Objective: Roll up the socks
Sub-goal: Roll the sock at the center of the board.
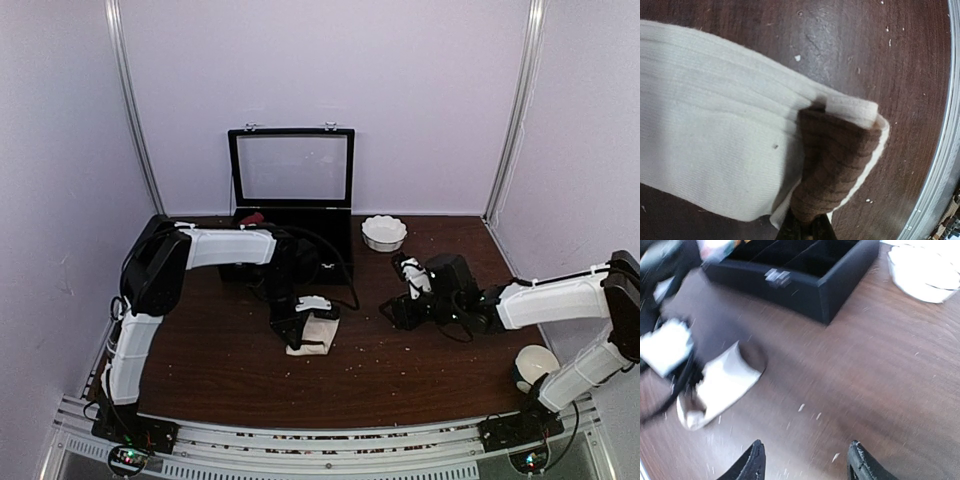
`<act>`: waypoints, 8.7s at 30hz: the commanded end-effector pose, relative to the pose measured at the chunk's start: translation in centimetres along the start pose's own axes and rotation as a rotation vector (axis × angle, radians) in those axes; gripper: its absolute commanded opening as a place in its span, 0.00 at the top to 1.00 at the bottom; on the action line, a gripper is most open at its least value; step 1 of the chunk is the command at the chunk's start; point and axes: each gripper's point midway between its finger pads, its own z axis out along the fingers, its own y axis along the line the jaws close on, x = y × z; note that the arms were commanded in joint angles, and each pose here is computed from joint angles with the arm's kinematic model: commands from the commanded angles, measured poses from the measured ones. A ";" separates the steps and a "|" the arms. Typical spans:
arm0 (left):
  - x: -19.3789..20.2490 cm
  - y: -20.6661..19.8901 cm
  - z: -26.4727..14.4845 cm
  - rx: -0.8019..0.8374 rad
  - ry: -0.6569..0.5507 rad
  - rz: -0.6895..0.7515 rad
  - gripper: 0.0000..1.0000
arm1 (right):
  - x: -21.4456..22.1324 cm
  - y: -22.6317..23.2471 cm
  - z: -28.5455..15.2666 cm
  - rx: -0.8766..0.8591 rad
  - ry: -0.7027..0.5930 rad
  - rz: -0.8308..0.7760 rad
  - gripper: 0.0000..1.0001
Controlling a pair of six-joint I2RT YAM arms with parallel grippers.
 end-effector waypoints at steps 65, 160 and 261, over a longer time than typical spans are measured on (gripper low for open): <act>1.1 4.3 -8.9 -0.284 -0.418 0.005 0.02 | 13.7 11.0 7.6 -0.370 0.383 -0.405 0.95; 3.1 -3.9 0.7 -0.173 0.103 0.428 0.89 | 9.4 7.2 9.0 -0.443 0.484 -0.019 0.82; -2.5 -0.8 -5.5 0.055 -0.174 0.042 0.02 | 13.9 15.6 7.6 -0.394 0.254 -0.884 0.95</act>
